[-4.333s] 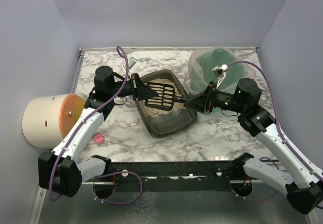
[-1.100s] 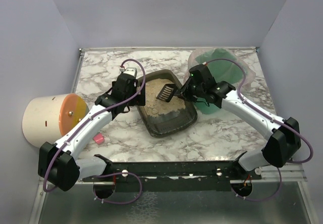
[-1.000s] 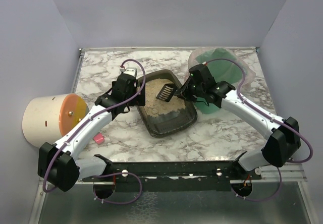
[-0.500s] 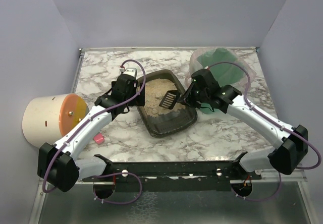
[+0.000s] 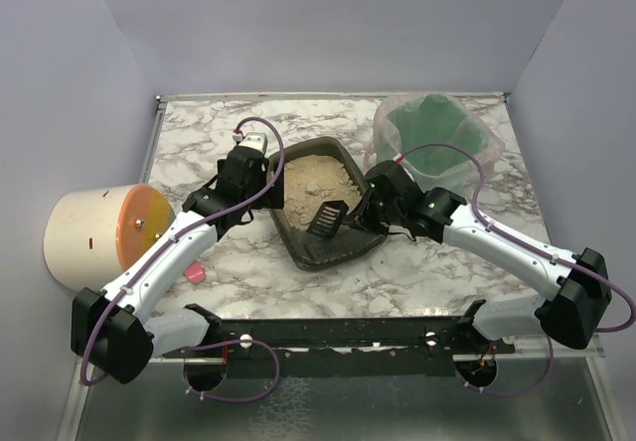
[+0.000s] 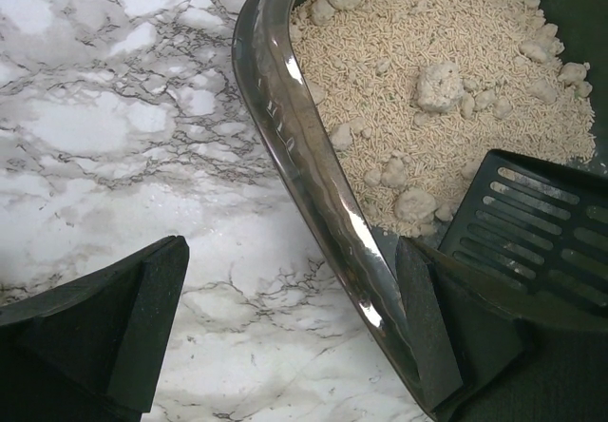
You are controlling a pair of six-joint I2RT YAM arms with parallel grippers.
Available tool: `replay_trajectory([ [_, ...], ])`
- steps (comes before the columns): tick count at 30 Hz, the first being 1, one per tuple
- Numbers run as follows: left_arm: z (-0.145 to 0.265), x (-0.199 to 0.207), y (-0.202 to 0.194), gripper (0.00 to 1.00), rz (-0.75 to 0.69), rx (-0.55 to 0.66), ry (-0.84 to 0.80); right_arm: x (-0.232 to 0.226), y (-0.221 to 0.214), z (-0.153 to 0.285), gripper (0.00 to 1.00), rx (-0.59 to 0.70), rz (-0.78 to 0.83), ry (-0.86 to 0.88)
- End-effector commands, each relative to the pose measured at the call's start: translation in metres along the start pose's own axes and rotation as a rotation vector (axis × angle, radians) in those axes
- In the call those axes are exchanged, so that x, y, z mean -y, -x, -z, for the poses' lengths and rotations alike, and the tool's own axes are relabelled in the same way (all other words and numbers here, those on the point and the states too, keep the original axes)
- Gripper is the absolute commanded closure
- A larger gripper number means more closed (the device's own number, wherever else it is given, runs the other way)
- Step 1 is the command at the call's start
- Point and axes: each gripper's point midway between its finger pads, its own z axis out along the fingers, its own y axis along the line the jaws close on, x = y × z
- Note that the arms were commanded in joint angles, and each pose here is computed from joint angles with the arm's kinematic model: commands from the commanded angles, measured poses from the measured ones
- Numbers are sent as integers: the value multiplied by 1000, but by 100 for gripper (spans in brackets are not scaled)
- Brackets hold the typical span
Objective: Clean the litter box
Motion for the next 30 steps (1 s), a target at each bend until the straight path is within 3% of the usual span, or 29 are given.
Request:
replay_trajectory([
  [1,4,0,1,1,8,23,-6,-5,12,-9,99,72,-55,7],
  [17,2,-2,-1,1,3,21,11,14,56,-16,99,100,-114,48],
  [26,1,-3,-1,1,0,18,13,3,39,-16,99,-5,-67,103],
  [30,1,-2,-1,1,-2,17,10,19,39,-8,99,9,-68,34],
])
